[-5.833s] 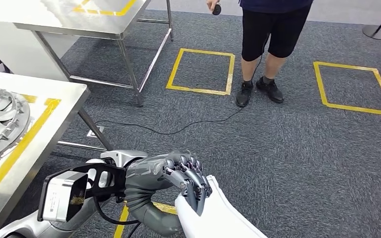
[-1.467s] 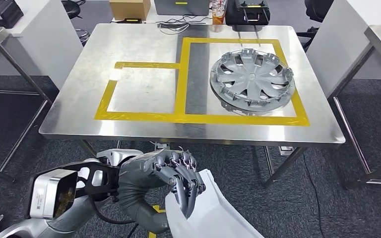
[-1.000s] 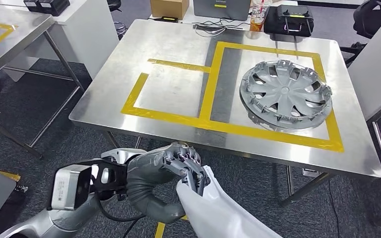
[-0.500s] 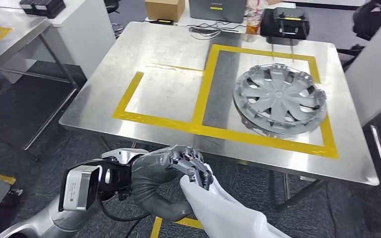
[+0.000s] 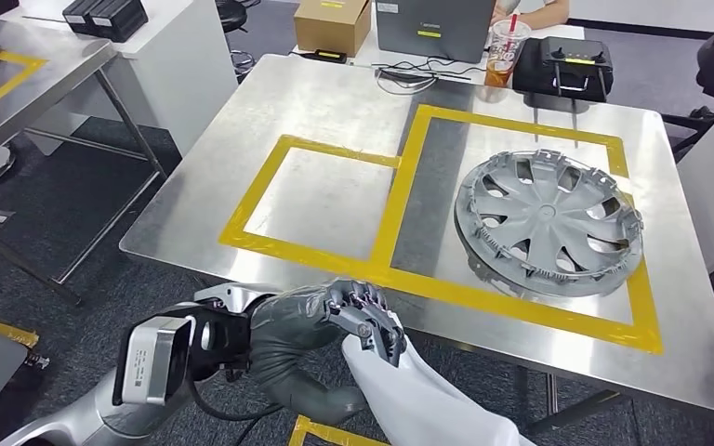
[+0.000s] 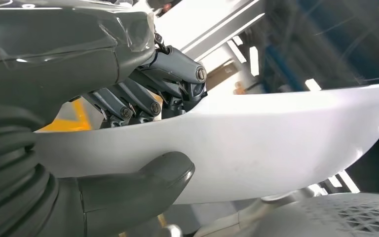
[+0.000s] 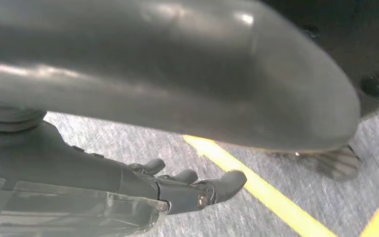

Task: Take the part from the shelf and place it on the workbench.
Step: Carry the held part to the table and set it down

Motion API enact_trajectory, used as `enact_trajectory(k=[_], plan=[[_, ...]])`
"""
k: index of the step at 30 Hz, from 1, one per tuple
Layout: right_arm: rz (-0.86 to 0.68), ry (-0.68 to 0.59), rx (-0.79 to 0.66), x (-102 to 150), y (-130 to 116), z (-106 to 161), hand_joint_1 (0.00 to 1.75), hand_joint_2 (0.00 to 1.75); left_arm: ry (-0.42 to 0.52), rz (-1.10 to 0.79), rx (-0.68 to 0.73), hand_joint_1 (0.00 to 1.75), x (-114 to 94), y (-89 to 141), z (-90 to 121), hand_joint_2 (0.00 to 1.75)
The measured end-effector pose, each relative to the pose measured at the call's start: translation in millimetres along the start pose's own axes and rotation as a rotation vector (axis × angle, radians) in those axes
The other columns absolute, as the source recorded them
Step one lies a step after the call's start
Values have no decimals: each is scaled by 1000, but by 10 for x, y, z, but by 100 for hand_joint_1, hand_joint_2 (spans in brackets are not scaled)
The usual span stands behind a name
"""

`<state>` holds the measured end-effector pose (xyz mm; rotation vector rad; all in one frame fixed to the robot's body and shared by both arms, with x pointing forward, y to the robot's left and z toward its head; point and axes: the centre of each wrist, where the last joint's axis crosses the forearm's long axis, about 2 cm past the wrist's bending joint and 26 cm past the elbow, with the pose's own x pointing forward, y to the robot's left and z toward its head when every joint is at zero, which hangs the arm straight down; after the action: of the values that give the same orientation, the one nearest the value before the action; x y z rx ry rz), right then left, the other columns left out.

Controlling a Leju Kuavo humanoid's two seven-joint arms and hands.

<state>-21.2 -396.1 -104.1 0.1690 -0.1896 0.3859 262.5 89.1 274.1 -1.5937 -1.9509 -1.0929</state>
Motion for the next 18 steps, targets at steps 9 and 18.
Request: enact_trajectory(k=[9, 18], plan=[[3, -2, -13, 16, -35, 6, 0, 0, -8, -20, 11, 169, 38, 8, 15, 175], [0, -8, 1, 41, 22, -19, 0, 0, -18, -30, 22, 169, 79, 21, 64, 175]])
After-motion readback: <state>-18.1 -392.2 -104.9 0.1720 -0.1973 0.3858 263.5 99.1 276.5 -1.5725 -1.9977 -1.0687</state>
